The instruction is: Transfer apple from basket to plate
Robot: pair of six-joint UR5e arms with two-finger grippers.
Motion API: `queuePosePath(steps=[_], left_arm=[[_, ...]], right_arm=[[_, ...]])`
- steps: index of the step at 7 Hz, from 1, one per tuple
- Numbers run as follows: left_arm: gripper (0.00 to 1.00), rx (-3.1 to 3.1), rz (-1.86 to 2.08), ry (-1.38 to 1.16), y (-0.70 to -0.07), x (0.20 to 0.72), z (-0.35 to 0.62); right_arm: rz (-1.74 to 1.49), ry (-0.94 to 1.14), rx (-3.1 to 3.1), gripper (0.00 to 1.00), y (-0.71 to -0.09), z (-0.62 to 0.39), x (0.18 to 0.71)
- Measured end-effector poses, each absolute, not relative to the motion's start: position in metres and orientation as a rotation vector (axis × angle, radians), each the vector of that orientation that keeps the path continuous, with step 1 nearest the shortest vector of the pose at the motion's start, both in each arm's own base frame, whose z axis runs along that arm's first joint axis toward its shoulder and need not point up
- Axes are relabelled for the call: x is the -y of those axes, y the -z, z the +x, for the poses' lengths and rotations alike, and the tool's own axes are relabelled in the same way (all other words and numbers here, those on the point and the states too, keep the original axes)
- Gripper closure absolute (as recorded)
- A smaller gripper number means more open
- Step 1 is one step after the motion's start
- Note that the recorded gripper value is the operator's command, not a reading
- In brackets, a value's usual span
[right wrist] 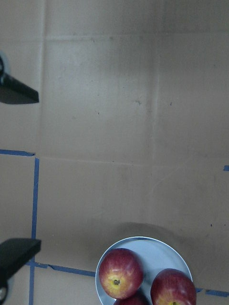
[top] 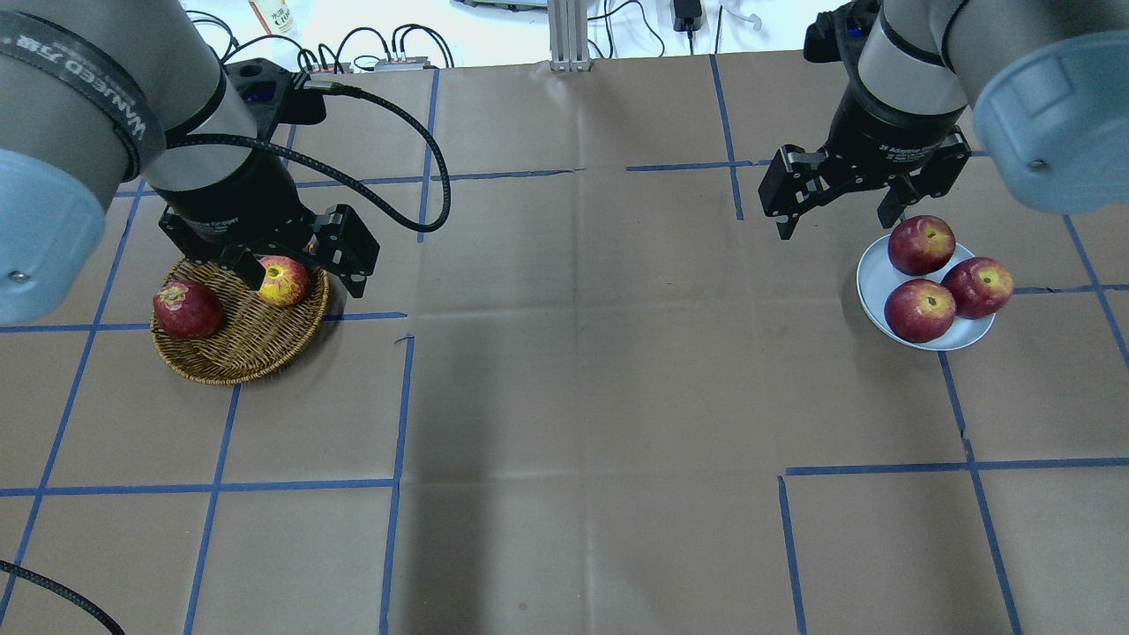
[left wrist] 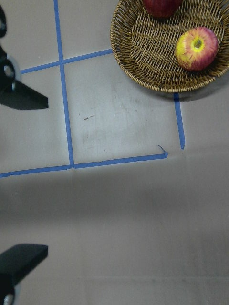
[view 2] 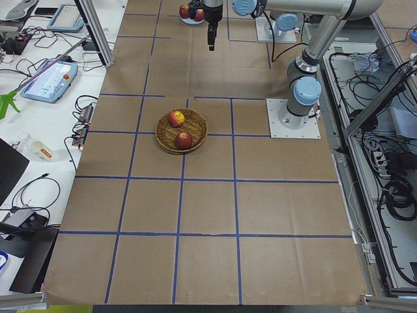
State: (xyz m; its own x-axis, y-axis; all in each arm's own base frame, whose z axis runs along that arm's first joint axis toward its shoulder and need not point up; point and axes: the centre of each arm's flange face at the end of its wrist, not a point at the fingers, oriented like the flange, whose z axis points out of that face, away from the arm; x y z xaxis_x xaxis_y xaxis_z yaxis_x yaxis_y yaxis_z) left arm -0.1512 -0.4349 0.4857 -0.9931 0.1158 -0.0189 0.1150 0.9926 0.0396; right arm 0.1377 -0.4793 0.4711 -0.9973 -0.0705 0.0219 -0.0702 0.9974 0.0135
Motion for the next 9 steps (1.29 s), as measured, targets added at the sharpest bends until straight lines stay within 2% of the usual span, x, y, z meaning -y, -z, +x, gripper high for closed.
queuePosePath(steps=[9], left_arm=[[0.00, -3.109, 0.194, -0.051, -0.4917, 0.4331, -0.1505]], right_arm=[[0.113, -0.014, 3.119, 0.00, -0.4757, 0.1379, 0.4802]])
